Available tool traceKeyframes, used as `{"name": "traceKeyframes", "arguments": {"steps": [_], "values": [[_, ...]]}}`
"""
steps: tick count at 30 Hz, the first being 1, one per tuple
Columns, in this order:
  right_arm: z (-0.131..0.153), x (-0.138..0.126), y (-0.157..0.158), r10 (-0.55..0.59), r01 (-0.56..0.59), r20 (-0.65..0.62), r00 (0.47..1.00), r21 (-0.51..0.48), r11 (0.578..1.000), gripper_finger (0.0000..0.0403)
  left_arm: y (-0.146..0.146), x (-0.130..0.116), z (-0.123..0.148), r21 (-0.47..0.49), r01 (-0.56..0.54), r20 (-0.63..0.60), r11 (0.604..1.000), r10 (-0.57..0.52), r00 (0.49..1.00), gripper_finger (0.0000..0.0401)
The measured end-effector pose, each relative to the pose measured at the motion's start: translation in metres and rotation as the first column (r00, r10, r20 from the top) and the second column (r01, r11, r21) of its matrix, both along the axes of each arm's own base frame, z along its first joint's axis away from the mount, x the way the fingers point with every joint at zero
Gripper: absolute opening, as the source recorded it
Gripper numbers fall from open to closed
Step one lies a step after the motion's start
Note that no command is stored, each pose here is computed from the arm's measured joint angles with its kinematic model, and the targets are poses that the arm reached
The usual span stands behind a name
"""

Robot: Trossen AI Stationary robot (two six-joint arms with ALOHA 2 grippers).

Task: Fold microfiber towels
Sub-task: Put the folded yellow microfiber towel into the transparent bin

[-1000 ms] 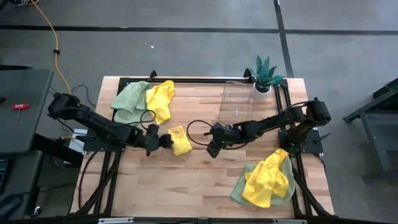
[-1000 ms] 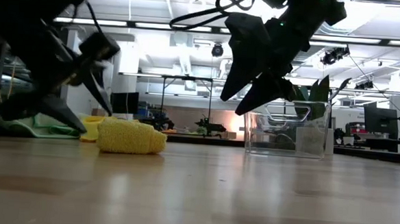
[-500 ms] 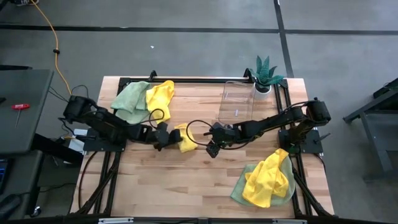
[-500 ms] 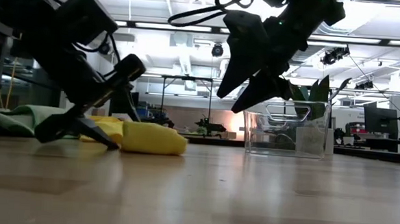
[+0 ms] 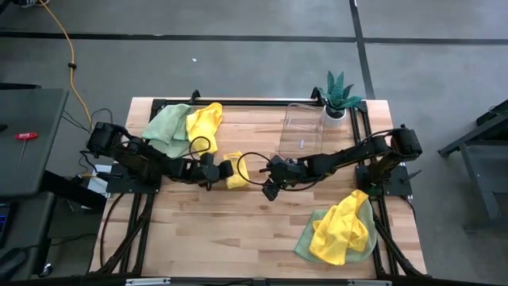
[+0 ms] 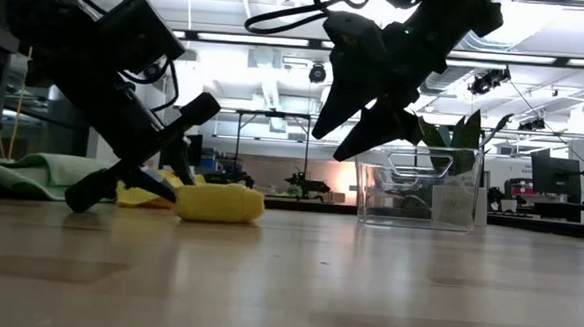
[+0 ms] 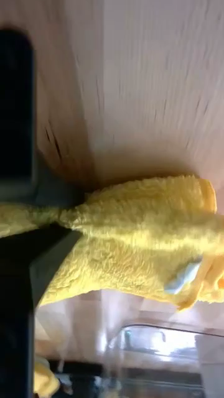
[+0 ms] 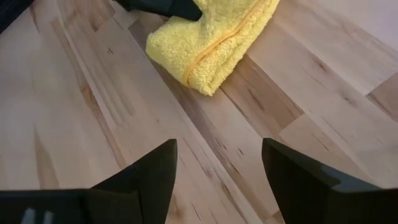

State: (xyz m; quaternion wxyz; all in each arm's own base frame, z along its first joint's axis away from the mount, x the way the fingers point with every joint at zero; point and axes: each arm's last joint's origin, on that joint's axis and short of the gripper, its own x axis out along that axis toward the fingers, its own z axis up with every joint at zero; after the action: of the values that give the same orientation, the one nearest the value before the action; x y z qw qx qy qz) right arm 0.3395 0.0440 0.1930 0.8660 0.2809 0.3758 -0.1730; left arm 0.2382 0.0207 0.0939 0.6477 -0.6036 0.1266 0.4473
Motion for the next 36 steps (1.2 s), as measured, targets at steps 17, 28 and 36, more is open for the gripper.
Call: {"name": "traceKeyframes", "arguments": {"steps": [17, 28, 36], "values": [[0.015, -0.001, 0.001, 0.062, -0.062, 0.065, 0.996, -0.001, 0.998, 0.0227, 0.005, -0.003, 0.022, 0.217, 0.132, -0.073, 0.967, -0.119, 0.99, 0.0002], [0.053, -0.015, -0.003, 0.064, -0.052, 0.183, 0.981, -0.072, 0.996, 0.0227, 0.018, -0.012, 0.052, 0.282, 0.162, -0.044, 0.946, -0.156, 0.987, 0.0001], [0.058, -0.018, -0.004, 0.055, -0.039, 0.198, 0.979, -0.084, 0.996, 0.0227, 0.02, -0.013, 0.056, 0.275, 0.174, -0.031, 0.946, -0.172, 0.985, 0.0]]}}
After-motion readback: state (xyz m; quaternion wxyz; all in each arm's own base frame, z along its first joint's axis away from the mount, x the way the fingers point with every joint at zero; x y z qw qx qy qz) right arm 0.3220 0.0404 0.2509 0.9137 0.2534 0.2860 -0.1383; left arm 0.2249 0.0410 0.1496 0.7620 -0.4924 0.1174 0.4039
